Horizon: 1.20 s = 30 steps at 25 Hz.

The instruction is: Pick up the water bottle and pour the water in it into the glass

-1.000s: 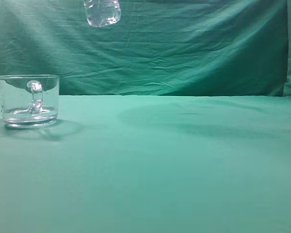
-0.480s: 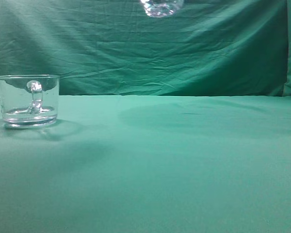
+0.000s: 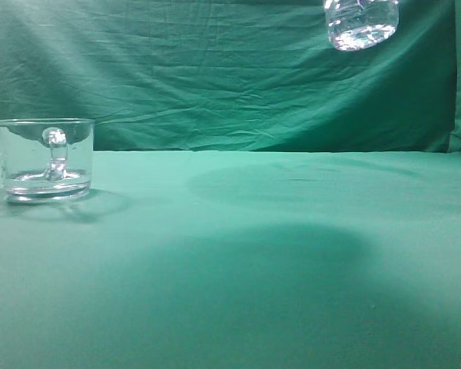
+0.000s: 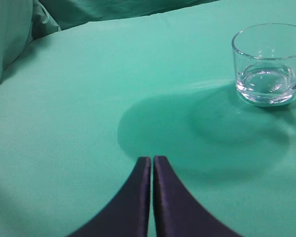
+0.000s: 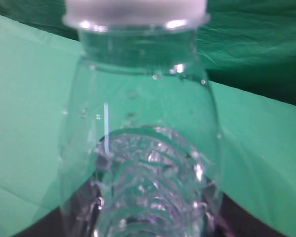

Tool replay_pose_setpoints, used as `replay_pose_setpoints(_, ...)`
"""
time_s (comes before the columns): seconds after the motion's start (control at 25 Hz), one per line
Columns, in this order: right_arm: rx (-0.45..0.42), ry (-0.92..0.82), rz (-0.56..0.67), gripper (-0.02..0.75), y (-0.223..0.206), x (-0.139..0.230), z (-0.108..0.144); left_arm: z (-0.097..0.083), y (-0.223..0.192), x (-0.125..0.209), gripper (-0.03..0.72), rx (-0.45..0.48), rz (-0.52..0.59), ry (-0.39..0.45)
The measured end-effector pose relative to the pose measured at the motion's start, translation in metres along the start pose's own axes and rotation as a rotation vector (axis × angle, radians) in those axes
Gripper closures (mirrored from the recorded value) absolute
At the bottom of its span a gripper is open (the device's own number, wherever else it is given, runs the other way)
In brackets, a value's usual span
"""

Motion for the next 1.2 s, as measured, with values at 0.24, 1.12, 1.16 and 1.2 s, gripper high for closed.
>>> replay_pose_setpoints(0.24,-0.008,0.03,0.001,0.398,0.001,-0.001,-0.002,0.0,0.0,0.0,0.688,0.0,0.0,0.0)
replay_pose_setpoints(1.12,-0.016,0.14,0.031,0.398,0.0,0.018,-0.057,0.0,0.0,0.0,0.688,0.0,0.0,0.0)
replay_pose_setpoints(1.16,-0.015,0.144,0.04,0.398,0.001,0.027,-0.059,0.0,0.0,0.0,0.688,0.0,0.0,0.0)
replay_pose_setpoints(1.2,-0.018,0.15,0.043,0.398,0.001,0.033,-0.06,0.0,0.0,0.0,0.688,0.0,0.0,0.0)
Point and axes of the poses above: a point on each arm's last joint axis where the gripper is mounted, y pointing back along that axis away from the gripper, z along the wrist's bending axis when the last joint is at zero, x = y × z, the point moved 6 cm from there along -y, pointing out along that axis toward the gripper, and after that the axes turned 11 degrees about -y, right-handed, at the moved point
